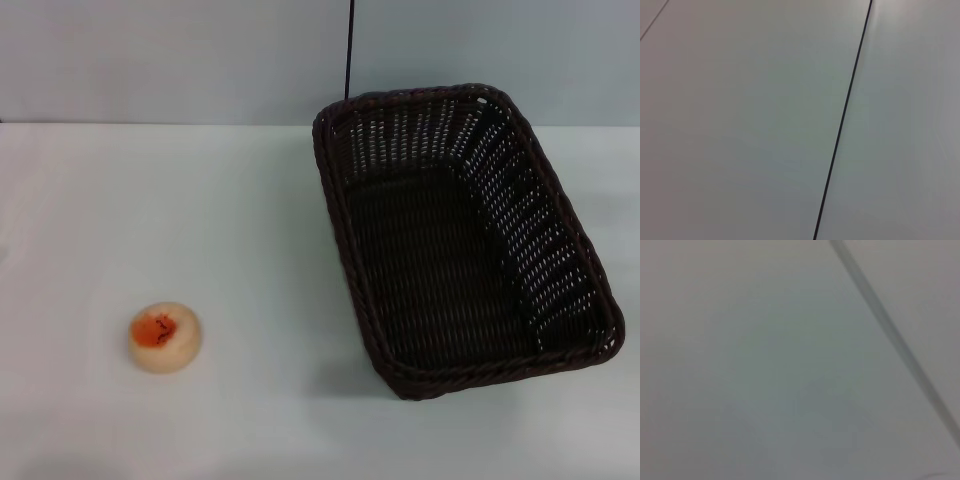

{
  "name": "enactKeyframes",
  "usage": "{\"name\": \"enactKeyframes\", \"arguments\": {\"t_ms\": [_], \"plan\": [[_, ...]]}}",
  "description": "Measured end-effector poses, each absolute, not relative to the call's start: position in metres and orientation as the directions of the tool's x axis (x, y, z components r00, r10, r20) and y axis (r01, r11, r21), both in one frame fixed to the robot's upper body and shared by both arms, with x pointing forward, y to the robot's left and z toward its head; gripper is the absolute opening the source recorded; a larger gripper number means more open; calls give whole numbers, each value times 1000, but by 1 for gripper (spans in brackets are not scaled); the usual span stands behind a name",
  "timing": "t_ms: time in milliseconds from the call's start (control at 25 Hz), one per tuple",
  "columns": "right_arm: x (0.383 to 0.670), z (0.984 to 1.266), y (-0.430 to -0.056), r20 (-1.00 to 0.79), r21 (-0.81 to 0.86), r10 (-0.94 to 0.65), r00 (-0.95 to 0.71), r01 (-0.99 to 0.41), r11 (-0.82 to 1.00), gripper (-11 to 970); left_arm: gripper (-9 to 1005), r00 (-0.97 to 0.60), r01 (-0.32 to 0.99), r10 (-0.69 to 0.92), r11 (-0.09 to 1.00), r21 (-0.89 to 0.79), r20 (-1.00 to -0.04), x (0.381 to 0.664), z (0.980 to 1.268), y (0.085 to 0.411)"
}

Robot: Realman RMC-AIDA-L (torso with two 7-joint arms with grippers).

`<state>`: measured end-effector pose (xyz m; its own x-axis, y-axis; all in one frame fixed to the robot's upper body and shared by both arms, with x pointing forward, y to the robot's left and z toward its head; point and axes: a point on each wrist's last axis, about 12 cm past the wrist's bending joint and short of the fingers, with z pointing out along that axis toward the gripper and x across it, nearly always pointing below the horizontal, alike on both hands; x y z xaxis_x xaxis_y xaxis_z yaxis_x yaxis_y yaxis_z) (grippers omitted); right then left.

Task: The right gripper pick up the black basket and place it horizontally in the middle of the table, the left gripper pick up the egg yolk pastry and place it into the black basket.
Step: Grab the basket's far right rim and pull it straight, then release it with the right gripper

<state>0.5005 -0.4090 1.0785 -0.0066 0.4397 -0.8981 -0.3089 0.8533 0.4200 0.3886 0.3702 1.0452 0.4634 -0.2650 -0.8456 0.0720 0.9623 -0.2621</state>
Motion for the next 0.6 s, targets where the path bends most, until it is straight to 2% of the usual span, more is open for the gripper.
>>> {"name": "enactKeyframes", "arguments": {"t_ms": [80, 120, 240, 280, 320, 360, 440, 480, 520, 560, 600], "plan": [[505, 1103, -415, -908, 409, 407, -100, -415, 813, 783, 839, 457, 66, -264, 962, -264, -849, 388, 1044, 370], [505, 1103, -415, -908, 409, 407, -100, -415, 813, 783, 839, 457, 66, -264, 962, -264, -849, 388, 1044, 370], [510, 1131, -419, -916, 400, 347, -201, -498, 769, 783, 839, 453, 62, -264, 962, -265, -852, 387, 1043, 371], [514, 1152, -421, -914, 403, 294, -281, -539, 739, 783, 839, 453, 61, -264, 962, -266, -851, 387, 1043, 371], [514, 1152, -421, -914, 403, 294, -281, -539, 739, 783, 839, 453, 61, -264, 962, -266, -851, 387, 1043, 371], [518, 1172, -420, -897, 421, 237, -372, -562, 712, 783, 839, 453, 62, -265, 962, -267, -851, 387, 1043, 371], [521, 1183, -419, -884, 431, 202, -421, -569, 701, 783, 839, 453, 62, -265, 962, -267, -851, 388, 1043, 371], [529, 1204, -415, -852, 442, 129, -508, -566, 696, 783, 838, 453, 64, -266, 962, -266, -851, 388, 1043, 371], [529, 1204, -415, -852, 442, 129, -508, -566, 696, 783, 838, 453, 64, -266, 962, -266, -851, 388, 1043, 371], [536, 1225, -409, -814, 433, 42, -579, -558, 708, 783, 838, 453, 63, -266, 962, -267, -851, 388, 1043, 371], [536, 1225, -409, -814, 433, 42, -579, -558, 708, 783, 838, 453, 63, -266, 962, -267, -851, 388, 1043, 371]]}}
